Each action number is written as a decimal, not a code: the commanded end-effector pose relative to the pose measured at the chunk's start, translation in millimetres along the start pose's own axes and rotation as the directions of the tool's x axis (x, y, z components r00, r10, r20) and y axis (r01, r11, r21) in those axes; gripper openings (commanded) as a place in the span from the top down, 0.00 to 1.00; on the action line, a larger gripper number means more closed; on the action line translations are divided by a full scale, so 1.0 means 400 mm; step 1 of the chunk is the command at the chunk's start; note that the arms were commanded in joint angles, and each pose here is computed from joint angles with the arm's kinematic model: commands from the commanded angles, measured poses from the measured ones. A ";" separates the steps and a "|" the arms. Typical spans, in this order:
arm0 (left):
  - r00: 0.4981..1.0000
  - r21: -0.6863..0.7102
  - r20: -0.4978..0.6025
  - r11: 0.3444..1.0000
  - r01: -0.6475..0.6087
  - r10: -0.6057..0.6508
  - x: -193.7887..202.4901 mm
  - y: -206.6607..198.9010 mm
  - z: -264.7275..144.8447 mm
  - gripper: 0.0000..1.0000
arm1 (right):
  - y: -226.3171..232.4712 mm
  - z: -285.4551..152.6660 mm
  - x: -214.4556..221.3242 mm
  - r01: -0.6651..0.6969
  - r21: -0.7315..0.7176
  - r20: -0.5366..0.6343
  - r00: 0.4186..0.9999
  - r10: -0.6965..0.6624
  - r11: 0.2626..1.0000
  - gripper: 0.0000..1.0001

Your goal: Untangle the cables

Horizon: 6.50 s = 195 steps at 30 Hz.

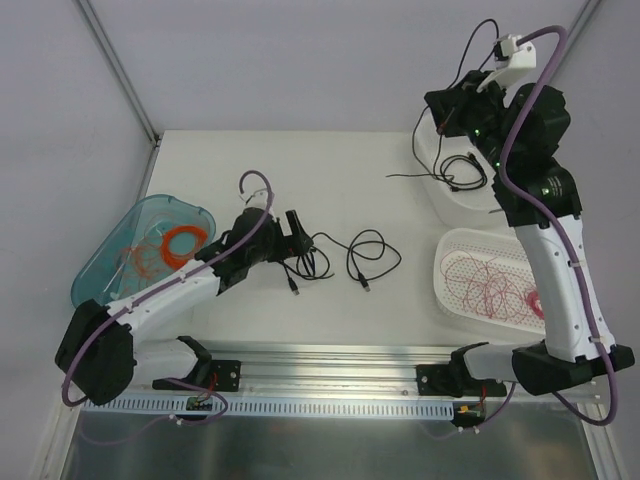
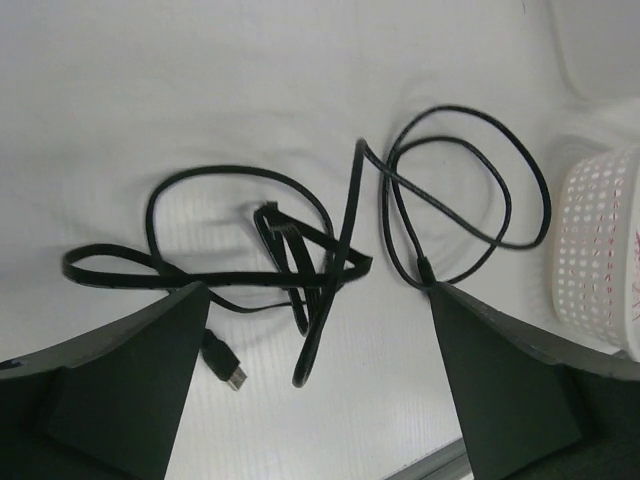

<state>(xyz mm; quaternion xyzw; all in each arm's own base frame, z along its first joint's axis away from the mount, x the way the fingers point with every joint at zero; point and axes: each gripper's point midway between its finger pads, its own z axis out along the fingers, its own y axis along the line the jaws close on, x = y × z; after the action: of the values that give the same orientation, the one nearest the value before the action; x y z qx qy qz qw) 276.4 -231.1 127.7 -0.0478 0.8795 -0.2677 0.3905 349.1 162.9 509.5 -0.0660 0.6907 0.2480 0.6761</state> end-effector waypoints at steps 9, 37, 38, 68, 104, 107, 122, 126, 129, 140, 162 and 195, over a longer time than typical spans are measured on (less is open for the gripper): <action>0.985 -0.010 0.124 0.993 -0.116 0.116 -0.259 0.023 -0.158 0.01 | -0.332 0.062 -0.129 0.046 0.256 0.094 0.993 -0.073 0.965 0.99; 0.925 -0.249 0.150 0.919 -0.306 0.349 -0.297 0.188 -0.151 0.01 | -0.746 0.069 0.399 -0.039 0.647 -0.324 0.890 0.322 0.761 0.03; 0.927 -0.232 0.147 0.923 -0.307 0.346 -0.294 0.181 -0.147 0.01 | -0.702 0.070 0.394 -0.001 0.612 -0.360 0.890 0.279 0.791 0.03; 0.952 -0.332 0.130 0.917 -0.220 0.275 -0.295 0.252 -0.126 0.01 | 0.379 -0.048 1.013 -0.061 -0.281 -0.677 0.720 -0.153 0.958 0.22; 0.969 -0.314 0.140 0.937 -0.153 0.205 -0.309 0.278 -0.127 0.01 | 0.391 -0.014 0.485 0.152 -0.400 -0.455 0.823 -0.340 0.904 0.99; 0.969 -0.298 0.137 0.941 -0.159 0.207 -0.307 0.271 -0.125 0.01 | 0.410 -0.030 0.337 0.133 -0.435 -0.352 0.885 -0.304 0.891 0.99; 0.968 0.008 0.091 0.972 -0.234 0.233 -0.267 0.145 -0.095 0.01 | 0.271 -0.012 0.565 0.073 -0.277 -0.522 0.826 -0.214 0.958 0.99; 0.970 0.042 0.090 0.972 -0.231 0.226 -0.260 0.133 -0.093 0.01 | 0.150 0.025 0.676 0.236 -0.092 -0.584 0.774 -0.244 0.967 0.99; 0.970 0.045 0.086 0.972 -0.232 0.228 -0.257 0.132 -0.091 0.01 | 0.112 0.055 0.686 0.273 -0.020 -0.550 0.800 -0.239 0.962 0.99; 0.968 0.096 0.085 0.965 -0.244 0.237 -0.254 0.109 -0.094 0.01 | 0.127 0.174 0.557 0.147 0.104 -0.296 0.949 -0.111 0.984 0.99; 0.943 0.323 0.100 0.887 -0.331 0.316 -0.198 -0.008 -0.083 0.04 | 0.289 0.021 0.386 -0.265 -0.238 -0.133 0.962 0.239 0.934 0.99; 0.898 0.247 0.011 0.869 -0.429 0.440 -0.039 -0.014 0.022 1.00 | 0.283 -0.022 0.365 -0.217 -0.286 -0.124 0.974 0.189 0.933 0.99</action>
<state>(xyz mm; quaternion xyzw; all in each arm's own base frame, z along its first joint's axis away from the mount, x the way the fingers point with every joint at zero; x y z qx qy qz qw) 297.7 -230.4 110.3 0.2102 0.8575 -0.2603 0.3909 281.8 305.8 358.9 -0.1122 0.7160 0.4124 0.5521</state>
